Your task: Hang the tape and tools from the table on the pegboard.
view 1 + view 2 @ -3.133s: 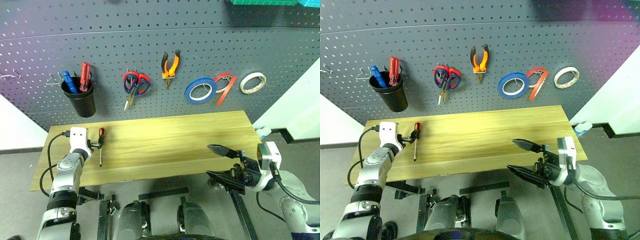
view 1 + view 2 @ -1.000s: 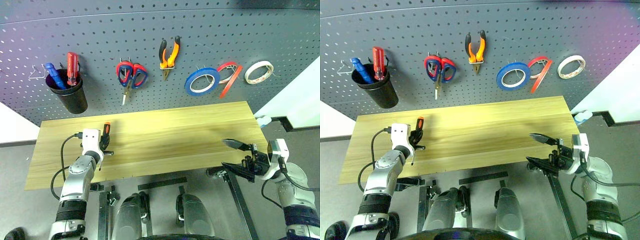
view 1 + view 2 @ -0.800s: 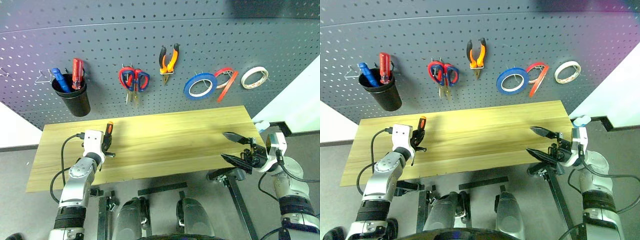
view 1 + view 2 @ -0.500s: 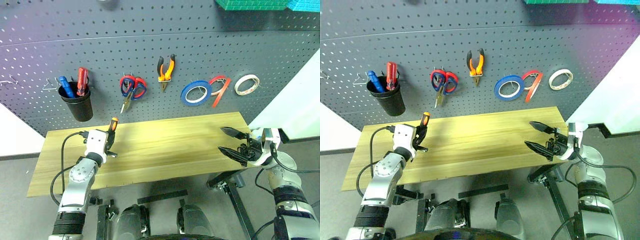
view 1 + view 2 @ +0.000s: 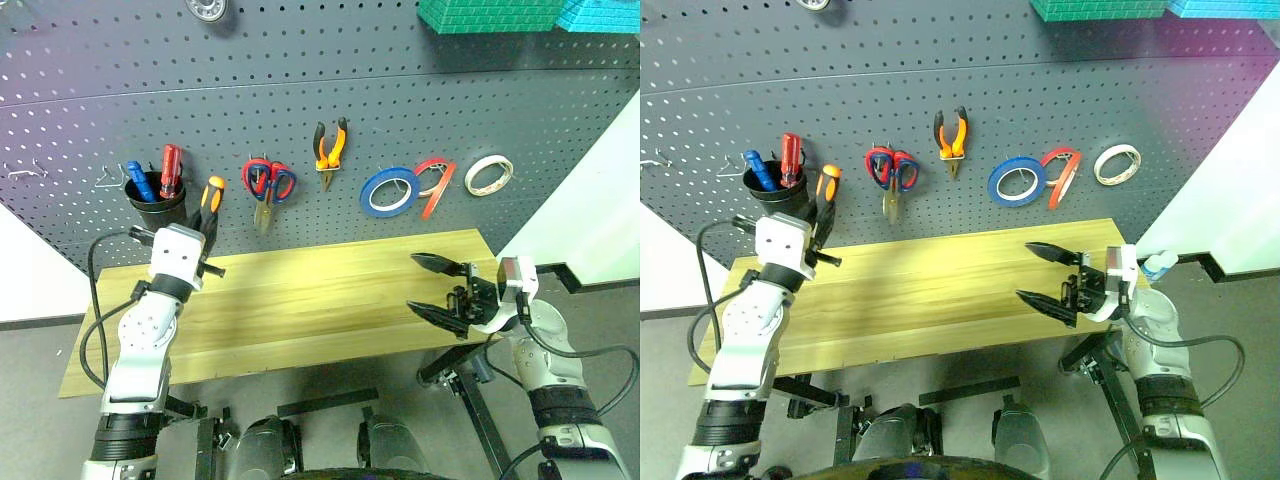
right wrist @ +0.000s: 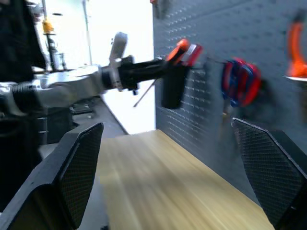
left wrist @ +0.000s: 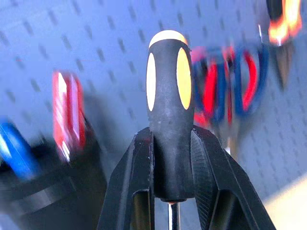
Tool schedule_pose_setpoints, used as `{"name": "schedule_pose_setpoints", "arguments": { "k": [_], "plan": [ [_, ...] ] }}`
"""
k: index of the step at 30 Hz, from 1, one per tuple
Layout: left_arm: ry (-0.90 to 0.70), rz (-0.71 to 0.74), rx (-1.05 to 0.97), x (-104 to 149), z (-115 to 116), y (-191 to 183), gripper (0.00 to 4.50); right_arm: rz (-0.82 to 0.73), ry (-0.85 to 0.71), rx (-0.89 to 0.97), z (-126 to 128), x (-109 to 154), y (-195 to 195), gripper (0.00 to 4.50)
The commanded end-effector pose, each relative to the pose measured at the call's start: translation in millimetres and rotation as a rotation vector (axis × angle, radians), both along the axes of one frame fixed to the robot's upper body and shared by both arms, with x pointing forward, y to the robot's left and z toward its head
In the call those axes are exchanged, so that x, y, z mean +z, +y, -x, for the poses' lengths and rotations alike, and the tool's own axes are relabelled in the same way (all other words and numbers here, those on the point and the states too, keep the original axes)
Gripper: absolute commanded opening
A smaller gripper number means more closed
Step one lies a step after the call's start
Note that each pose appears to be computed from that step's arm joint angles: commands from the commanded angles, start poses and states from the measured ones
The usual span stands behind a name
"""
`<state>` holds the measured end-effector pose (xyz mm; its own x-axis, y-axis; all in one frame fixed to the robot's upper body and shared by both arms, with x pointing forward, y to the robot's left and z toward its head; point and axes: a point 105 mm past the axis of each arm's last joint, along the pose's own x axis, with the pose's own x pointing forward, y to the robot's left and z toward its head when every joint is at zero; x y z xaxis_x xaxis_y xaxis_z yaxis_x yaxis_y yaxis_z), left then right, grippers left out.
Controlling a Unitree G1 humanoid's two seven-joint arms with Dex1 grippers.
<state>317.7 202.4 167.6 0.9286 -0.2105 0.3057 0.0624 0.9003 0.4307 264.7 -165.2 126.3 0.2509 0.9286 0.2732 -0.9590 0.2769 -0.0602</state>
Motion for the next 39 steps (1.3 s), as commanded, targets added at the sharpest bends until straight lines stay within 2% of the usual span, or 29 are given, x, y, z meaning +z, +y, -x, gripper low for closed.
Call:
{"name": "schedule_pose_setpoints", "arguments": {
  "k": [1,14,23,28,39],
  "plan": [
    [-0.112,-0.032,0.044,35.2,1.4,10.6,0.66,-0.026,-0.048,-0.03,-1.7,16.6,-1.0,4.5],
    [-0.249,-0.049,0.072,90.3,-3.6,30.2,0.66,-0.087,0.014,0.0,0.8,1.8,-11.3,4.5],
    [-0.321,-0.07,0.08,120.6,-14.4,38.2,0.66,-0.216,0.064,-0.022,2.1,0.3,-18.4,4.5],
    [-0.35,-0.094,0.08,133.1,-17.5,39.2,0.66,-0.259,0.086,-0.022,5.4,-1.9,-20.7,4.5],
    [-0.379,-0.099,0.085,144.4,-33.3,46.6,0.66,-0.235,0.079,-0.02,8.3,1.8,-9.7,4.5]
  ]
}}
